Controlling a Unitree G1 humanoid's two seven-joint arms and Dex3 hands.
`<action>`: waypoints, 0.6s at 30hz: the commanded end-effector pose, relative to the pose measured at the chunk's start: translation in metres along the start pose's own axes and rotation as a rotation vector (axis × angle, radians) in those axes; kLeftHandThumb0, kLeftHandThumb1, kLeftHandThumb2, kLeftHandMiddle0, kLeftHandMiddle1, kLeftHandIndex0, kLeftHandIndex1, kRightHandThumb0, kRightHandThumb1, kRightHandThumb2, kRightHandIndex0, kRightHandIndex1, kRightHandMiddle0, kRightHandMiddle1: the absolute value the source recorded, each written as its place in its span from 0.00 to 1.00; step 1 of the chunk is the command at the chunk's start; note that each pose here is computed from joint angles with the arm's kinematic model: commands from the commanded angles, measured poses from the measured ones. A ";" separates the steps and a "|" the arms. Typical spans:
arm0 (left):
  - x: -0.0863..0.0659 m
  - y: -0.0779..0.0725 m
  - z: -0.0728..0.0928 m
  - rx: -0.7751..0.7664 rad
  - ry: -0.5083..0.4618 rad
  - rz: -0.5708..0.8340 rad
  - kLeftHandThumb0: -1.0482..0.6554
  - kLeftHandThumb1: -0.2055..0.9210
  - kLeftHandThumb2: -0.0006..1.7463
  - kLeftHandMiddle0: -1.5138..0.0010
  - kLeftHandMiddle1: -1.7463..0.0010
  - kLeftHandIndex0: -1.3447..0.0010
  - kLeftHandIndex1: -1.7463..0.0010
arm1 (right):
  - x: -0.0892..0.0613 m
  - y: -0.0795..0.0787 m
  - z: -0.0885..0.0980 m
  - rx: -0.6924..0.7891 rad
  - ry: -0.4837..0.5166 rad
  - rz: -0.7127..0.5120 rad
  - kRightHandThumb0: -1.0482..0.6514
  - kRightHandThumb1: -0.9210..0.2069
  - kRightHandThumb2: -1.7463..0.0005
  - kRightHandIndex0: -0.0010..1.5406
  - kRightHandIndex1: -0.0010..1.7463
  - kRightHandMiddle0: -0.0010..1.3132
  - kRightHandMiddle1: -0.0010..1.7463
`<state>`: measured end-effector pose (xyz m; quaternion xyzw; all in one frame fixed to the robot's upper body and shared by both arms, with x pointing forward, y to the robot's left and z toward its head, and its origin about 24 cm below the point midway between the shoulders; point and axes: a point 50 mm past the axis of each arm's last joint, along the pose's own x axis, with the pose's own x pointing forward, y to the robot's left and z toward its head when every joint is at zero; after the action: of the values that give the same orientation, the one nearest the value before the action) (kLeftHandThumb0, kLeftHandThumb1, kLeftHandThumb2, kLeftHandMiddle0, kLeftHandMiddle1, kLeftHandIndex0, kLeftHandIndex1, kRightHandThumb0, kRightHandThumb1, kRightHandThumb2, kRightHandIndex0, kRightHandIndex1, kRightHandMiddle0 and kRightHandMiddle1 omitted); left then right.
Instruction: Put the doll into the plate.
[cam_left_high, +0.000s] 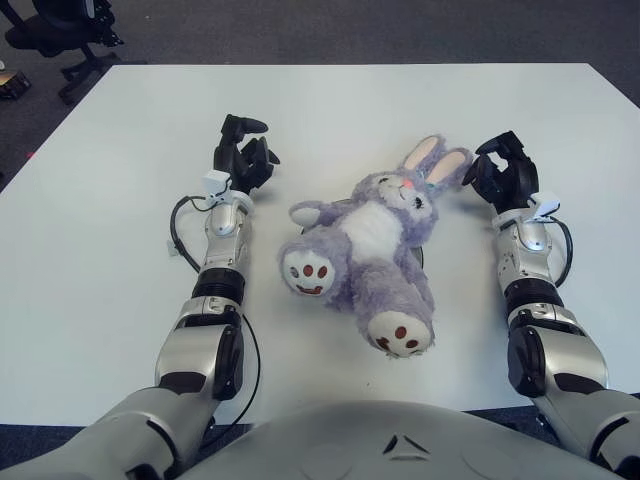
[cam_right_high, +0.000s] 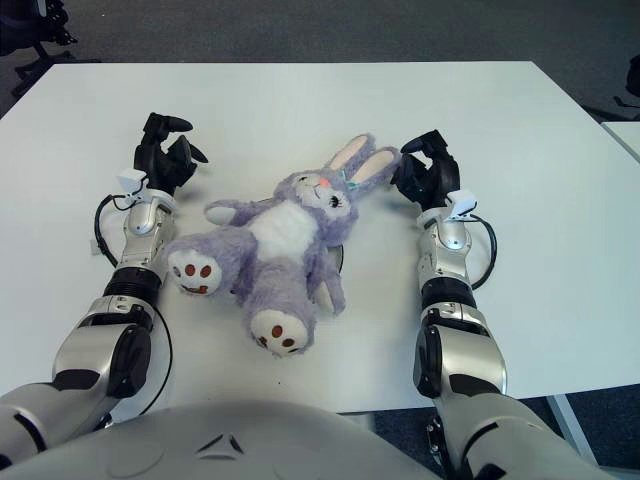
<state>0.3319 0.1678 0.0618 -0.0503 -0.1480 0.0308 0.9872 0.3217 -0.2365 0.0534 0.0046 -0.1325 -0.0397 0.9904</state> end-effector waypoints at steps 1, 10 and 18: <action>-0.037 0.011 -0.036 0.012 0.171 0.037 0.41 0.94 0.34 0.46 0.00 0.81 0.00 | -0.037 -0.003 -0.036 0.040 0.145 -0.047 0.39 0.21 0.52 0.57 1.00 0.26 1.00; -0.038 0.010 -0.037 0.037 0.188 0.020 0.41 0.94 0.34 0.46 0.00 0.82 0.00 | -0.038 -0.002 -0.036 0.044 0.150 -0.042 0.39 0.21 0.52 0.58 1.00 0.26 1.00; -0.038 0.009 -0.038 0.048 0.204 0.015 0.41 0.94 0.34 0.46 0.00 0.81 0.00 | -0.039 -0.002 -0.037 0.048 0.157 -0.037 0.40 0.21 0.53 0.59 1.00 0.26 1.00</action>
<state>0.3309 0.1641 0.0582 -0.0268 -0.1291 0.0168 0.9911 0.3213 -0.2353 0.0538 0.0051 -0.1341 -0.0354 0.9903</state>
